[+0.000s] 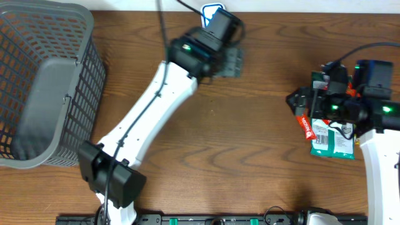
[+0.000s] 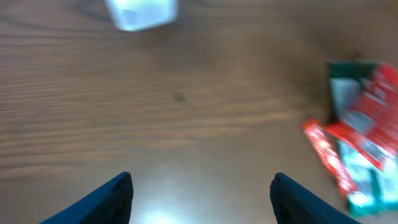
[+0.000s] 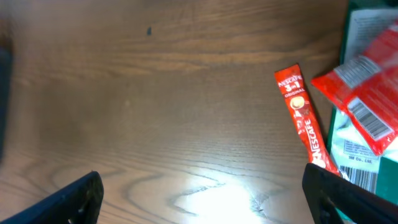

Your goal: Scan the item barcode

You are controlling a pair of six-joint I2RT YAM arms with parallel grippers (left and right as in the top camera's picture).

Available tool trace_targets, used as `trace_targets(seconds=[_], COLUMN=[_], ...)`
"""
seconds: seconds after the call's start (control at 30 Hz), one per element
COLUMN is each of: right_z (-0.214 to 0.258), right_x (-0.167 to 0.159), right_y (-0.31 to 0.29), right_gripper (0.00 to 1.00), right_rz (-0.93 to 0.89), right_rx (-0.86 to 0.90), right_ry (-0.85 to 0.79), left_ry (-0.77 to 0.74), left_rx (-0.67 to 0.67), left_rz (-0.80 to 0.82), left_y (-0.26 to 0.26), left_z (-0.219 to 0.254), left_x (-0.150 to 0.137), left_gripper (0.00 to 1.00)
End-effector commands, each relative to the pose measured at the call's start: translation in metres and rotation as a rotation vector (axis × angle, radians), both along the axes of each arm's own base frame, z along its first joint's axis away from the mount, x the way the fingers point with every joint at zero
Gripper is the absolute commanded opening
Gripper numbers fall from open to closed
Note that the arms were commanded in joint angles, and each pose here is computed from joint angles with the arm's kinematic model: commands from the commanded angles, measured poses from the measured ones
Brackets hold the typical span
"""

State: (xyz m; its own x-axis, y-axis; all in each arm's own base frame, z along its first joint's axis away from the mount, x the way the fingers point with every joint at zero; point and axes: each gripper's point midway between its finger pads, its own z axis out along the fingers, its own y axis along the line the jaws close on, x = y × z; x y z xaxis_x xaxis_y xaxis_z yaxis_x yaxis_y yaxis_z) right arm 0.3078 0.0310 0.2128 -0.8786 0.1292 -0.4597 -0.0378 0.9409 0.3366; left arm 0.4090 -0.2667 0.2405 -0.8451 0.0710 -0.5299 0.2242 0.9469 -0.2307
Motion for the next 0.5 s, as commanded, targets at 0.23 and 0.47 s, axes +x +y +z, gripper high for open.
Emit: trace_targets(seconds=[0.23,0.47], right_z=[-0.008,-0.008], right_x=[0.0,0.0], right_y=[0.007,0.007], right_gripper=[0.99,0.99], right_rz=[0.041,0.041], right_rx=[-0.072,-0.072], right_ry=[0.014,0.014], left_ry=[-0.011,-0.011], left_rx=[0.066,0.066], left_rz=[0.091,0.091], left_y=[0.047,0.047], left_z=[0.004,0.004], left_x=[0.016,0.016], left_gripper=[0.82,0.82])
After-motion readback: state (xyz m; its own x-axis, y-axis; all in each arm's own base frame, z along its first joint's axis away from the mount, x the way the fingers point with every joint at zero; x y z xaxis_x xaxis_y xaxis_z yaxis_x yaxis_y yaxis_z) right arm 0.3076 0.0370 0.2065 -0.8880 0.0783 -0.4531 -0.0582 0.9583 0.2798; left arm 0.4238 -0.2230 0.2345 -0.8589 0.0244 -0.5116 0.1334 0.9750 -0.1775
